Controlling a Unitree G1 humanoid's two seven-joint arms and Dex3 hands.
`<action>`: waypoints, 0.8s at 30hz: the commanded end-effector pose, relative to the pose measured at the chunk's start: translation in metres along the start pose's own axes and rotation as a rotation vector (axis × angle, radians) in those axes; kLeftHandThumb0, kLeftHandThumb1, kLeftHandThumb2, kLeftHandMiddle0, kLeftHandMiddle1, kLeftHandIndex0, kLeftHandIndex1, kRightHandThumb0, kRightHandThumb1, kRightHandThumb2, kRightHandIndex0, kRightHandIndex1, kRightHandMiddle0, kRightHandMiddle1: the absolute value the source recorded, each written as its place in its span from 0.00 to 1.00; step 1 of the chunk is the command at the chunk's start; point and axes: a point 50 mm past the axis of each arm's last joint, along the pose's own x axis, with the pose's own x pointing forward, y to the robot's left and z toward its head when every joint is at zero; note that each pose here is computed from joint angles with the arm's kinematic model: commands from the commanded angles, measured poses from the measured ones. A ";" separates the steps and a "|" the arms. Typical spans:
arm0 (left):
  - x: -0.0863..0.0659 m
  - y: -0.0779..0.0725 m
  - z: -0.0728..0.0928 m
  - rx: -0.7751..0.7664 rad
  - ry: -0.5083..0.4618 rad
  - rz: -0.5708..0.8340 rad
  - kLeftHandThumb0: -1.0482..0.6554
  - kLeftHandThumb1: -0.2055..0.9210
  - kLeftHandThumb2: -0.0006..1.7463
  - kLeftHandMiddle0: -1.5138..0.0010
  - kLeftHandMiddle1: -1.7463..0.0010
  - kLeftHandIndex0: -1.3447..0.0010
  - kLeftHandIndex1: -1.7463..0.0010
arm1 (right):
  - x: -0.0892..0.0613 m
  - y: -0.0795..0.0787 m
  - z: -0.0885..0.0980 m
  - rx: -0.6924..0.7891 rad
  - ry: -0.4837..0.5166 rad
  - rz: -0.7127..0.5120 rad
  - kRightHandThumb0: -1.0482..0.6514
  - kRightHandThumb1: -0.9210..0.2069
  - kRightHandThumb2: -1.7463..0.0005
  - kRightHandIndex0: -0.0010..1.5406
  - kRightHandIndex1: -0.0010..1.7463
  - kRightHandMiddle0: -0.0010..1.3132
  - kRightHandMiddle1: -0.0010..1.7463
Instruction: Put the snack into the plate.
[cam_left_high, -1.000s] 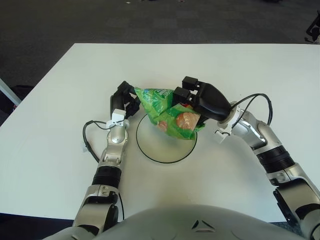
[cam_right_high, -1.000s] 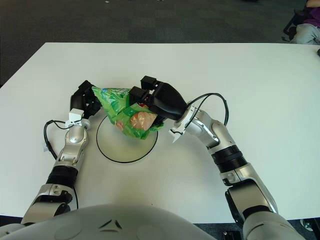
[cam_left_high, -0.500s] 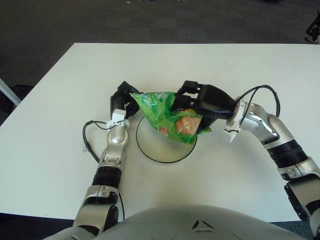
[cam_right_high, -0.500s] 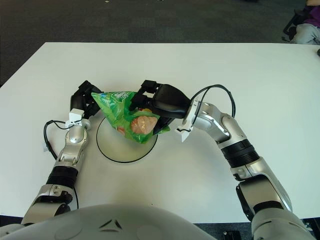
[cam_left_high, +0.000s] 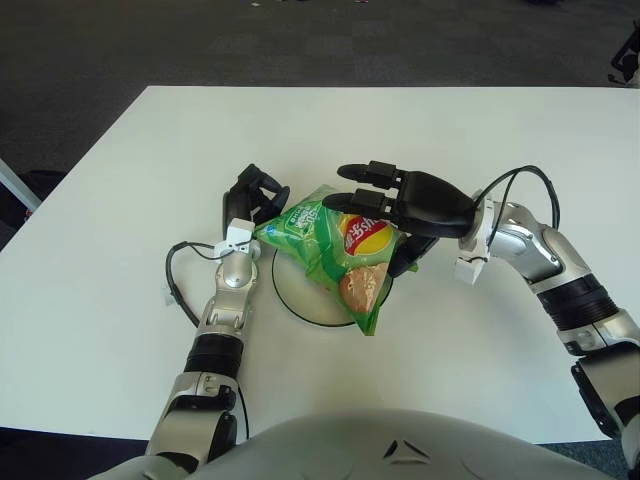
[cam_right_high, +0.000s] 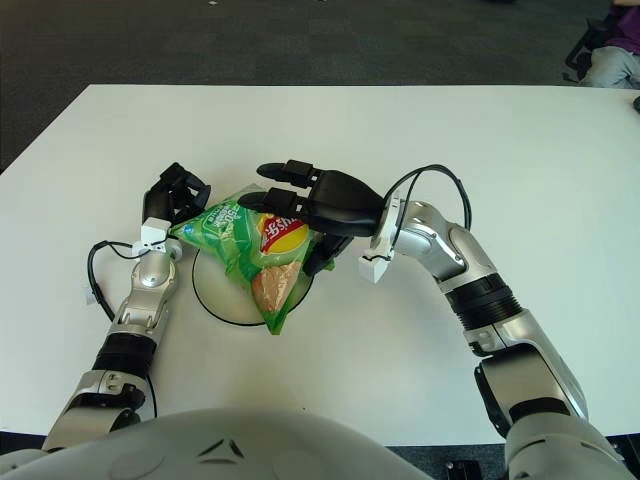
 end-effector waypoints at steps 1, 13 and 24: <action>-0.003 -0.001 -0.004 0.002 0.017 0.003 0.47 1.00 0.16 0.36 0.00 0.45 0.00 | -0.003 -0.011 -0.005 -0.002 -0.015 0.024 0.61 0.01 0.98 0.00 0.00 0.06 0.01; -0.003 -0.001 -0.005 0.001 0.018 0.005 0.48 1.00 0.15 0.36 0.00 0.45 0.00 | -0.012 -0.026 -0.012 0.029 -0.023 0.061 0.56 0.01 0.98 0.00 0.00 0.06 0.01; -0.003 -0.001 -0.004 0.008 0.019 0.007 0.48 1.00 0.15 0.36 0.00 0.46 0.00 | -0.034 -0.048 -0.020 0.117 -0.011 0.030 0.38 0.00 0.91 0.00 0.00 0.05 0.01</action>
